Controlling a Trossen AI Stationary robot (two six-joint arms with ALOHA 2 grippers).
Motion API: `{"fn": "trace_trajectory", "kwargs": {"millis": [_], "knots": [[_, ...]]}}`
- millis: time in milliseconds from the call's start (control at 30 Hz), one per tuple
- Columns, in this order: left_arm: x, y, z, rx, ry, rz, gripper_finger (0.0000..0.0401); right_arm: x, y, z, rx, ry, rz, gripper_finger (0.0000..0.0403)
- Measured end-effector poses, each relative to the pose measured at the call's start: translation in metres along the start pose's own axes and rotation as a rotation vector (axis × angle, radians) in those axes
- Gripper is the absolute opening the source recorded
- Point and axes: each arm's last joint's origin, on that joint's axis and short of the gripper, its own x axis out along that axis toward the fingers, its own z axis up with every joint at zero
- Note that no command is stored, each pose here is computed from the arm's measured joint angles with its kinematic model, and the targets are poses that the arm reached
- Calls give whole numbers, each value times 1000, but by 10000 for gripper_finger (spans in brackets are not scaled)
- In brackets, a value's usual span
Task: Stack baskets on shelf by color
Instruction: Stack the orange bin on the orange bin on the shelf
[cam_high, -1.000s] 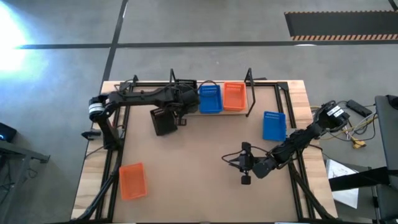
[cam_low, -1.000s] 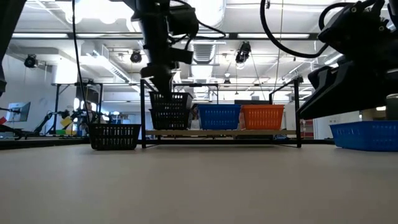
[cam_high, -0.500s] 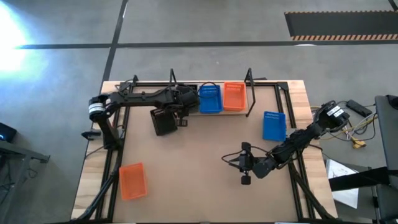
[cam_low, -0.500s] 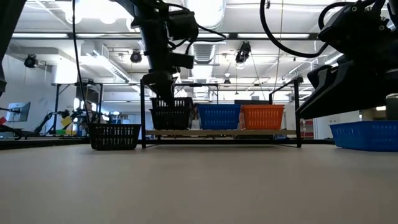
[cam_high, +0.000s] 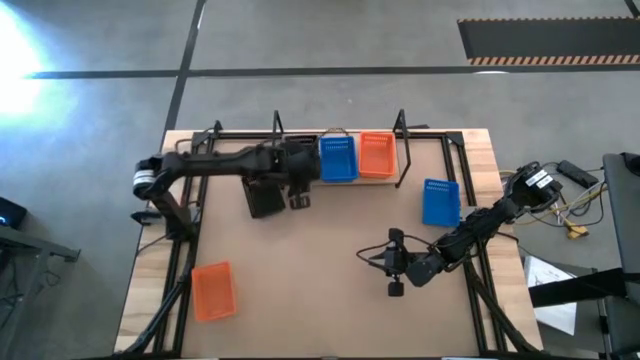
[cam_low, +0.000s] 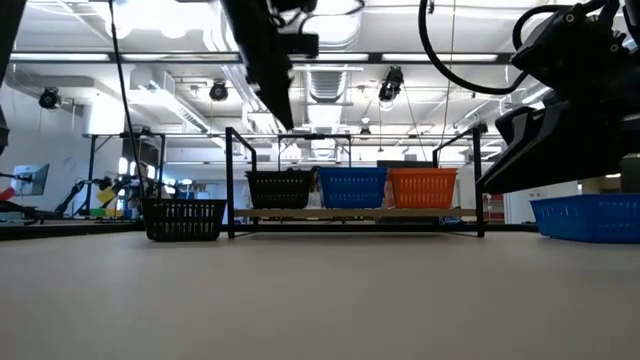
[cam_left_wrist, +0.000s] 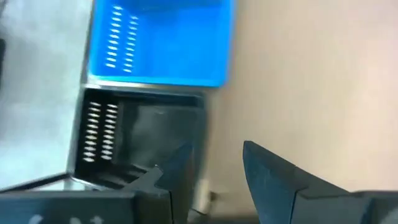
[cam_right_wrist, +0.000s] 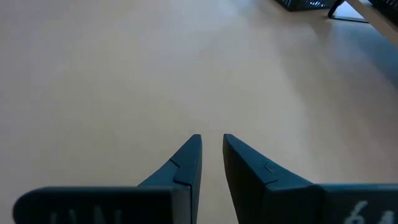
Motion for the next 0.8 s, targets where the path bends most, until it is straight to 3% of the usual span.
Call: {"fn": "trace_trajectory", "kwargs": {"millis": [233,433,567,800], "knots": [[-24,-59,-27,-7,105,-74,123,-1,1,-1,13,3,5,59],[-19,-100,-74,-23,173,-80,123,-9,13,-6,-30,5,54,59],[-8,-108,-112,-121,180,-36,123,-14,19,-10,-60,13,81,59],[15,-109,-159,-259,15,-84,123,-15,21,-10,-63,11,86,59]]}}
